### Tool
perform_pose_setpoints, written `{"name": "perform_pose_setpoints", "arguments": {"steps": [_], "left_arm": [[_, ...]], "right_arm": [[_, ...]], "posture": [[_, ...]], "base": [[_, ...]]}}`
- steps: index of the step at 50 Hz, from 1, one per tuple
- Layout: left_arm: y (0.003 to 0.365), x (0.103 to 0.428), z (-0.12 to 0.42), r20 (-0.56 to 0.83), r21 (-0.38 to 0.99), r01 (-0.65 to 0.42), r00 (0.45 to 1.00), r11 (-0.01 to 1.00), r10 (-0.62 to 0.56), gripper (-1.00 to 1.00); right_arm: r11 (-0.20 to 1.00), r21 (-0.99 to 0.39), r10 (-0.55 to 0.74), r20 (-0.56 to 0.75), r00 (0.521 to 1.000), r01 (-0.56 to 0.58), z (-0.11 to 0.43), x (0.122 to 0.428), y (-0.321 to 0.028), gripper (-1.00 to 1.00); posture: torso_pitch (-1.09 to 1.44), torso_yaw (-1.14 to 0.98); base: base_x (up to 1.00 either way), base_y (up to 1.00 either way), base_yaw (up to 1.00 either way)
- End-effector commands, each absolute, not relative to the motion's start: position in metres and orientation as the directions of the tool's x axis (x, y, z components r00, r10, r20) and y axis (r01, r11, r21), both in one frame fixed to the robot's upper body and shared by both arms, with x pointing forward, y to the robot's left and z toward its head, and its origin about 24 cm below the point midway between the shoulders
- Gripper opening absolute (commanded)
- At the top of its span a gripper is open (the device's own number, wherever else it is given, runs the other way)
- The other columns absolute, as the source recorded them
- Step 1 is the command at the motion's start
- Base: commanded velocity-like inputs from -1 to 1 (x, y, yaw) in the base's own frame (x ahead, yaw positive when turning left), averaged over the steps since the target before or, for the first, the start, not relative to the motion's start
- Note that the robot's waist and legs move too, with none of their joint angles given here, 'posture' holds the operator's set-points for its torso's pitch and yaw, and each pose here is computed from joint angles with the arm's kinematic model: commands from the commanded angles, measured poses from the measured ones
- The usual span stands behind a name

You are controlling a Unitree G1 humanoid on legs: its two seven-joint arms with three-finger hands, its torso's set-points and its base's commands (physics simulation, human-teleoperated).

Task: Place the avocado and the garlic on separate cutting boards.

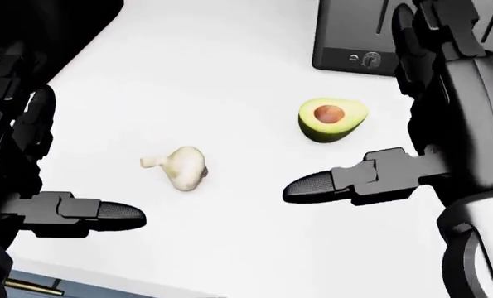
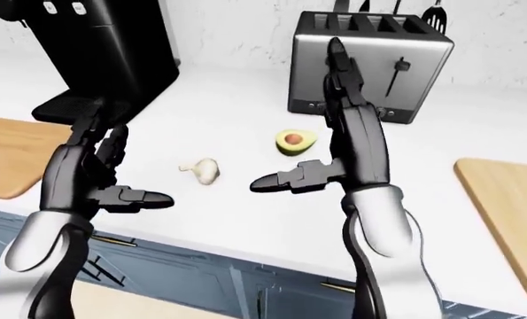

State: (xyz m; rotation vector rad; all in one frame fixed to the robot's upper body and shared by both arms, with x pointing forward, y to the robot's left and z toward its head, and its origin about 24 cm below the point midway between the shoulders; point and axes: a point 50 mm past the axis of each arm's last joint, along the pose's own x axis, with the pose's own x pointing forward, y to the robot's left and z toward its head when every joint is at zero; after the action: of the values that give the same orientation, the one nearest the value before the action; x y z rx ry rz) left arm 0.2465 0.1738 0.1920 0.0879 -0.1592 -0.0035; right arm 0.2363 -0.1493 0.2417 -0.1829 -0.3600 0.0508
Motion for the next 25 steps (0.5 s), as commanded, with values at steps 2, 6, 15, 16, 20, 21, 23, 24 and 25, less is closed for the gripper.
{"name": "perform_pose_setpoints", "arguments": {"steps": [2, 6, 15, 16, 20, 21, 23, 24, 25], "left_arm": [[0.173, 0.242, 0.208, 0.243, 0.091, -0.004, 0.970, 0.996, -0.018, 1.00], [0.175, 0.242, 0.209, 0.247, 0.091, -0.003, 0.969, 0.996, -0.020, 1.00], [0.179, 0.244, 0.204, 0.245, 0.085, -0.005, 0.969, 0.996, -0.016, 1.00], [0.179, 0.244, 0.204, 0.244, 0.085, -0.005, 0.970, 0.996, -0.016, 1.00], [0.181, 0.244, 0.202, 0.243, 0.085, -0.008, 0.970, 0.996, -0.013, 1.00], [0.181, 0.244, 0.202, 0.243, 0.085, -0.007, 0.970, 0.996, -0.014, 1.00], [0.180, 0.244, 0.202, 0.242, 0.085, -0.006, 0.970, 0.996, -0.015, 1.00], [0.180, 0.245, 0.202, 0.242, 0.085, -0.005, 0.970, 0.996, -0.016, 1.00], [0.180, 0.245, 0.201, 0.241, 0.086, -0.006, 0.970, 0.996, -0.015, 1.00]], "right_arm": [[0.960, -0.279, 0.076, 0.340, 0.937, 0.023, 0.260, 0.236, -0.153, 1.00], [0.903, -0.429, 0.116, 0.303, 0.946, 0.027, 0.281, 0.244, -0.149, 1.00], [0.710, -0.703, 0.218, 0.151, 0.964, -0.050, 0.296, 0.280, -0.134, 1.00], [0.690, -0.722, 0.214, 0.146, 0.966, -0.044, 0.298, 0.284, -0.134, 1.00], [0.642, -0.763, 0.232, 0.090, 0.969, -0.083, 0.301, 0.300, -0.130, 1.00], [0.625, -0.775, 0.237, 0.072, 0.969, -0.095, 0.301, 0.305, -0.130, 1.00], [0.599, -0.795, 0.234, 0.059, 0.970, -0.095, 0.303, 0.316, -0.129, 1.00], [0.591, -0.800, 0.233, 0.053, 0.971, -0.099, 0.304, 0.322, -0.129, 1.00], [0.584, -0.805, 0.237, 0.046, 0.970, -0.105, 0.305, 0.326, -0.128, 1.00]], "posture": [[0.00, 0.00], [0.00, 0.00], [0.00, 0.00], [0.00, 0.00], [0.00, 0.00], [0.00, 0.00], [0.00, 0.00], [0.00, 0.00], [0.00, 0.00]], "base": [[0.00, 0.00, 0.00], [0.00, 0.00, 0.00], [0.00, 0.00, 0.00], [0.00, 0.00, 0.00], [0.00, 0.00, 0.00], [0.00, 0.00, 0.00], [0.00, 0.00, 0.00], [0.00, 0.00, 0.00], [0.00, 0.00, 0.00]]}}
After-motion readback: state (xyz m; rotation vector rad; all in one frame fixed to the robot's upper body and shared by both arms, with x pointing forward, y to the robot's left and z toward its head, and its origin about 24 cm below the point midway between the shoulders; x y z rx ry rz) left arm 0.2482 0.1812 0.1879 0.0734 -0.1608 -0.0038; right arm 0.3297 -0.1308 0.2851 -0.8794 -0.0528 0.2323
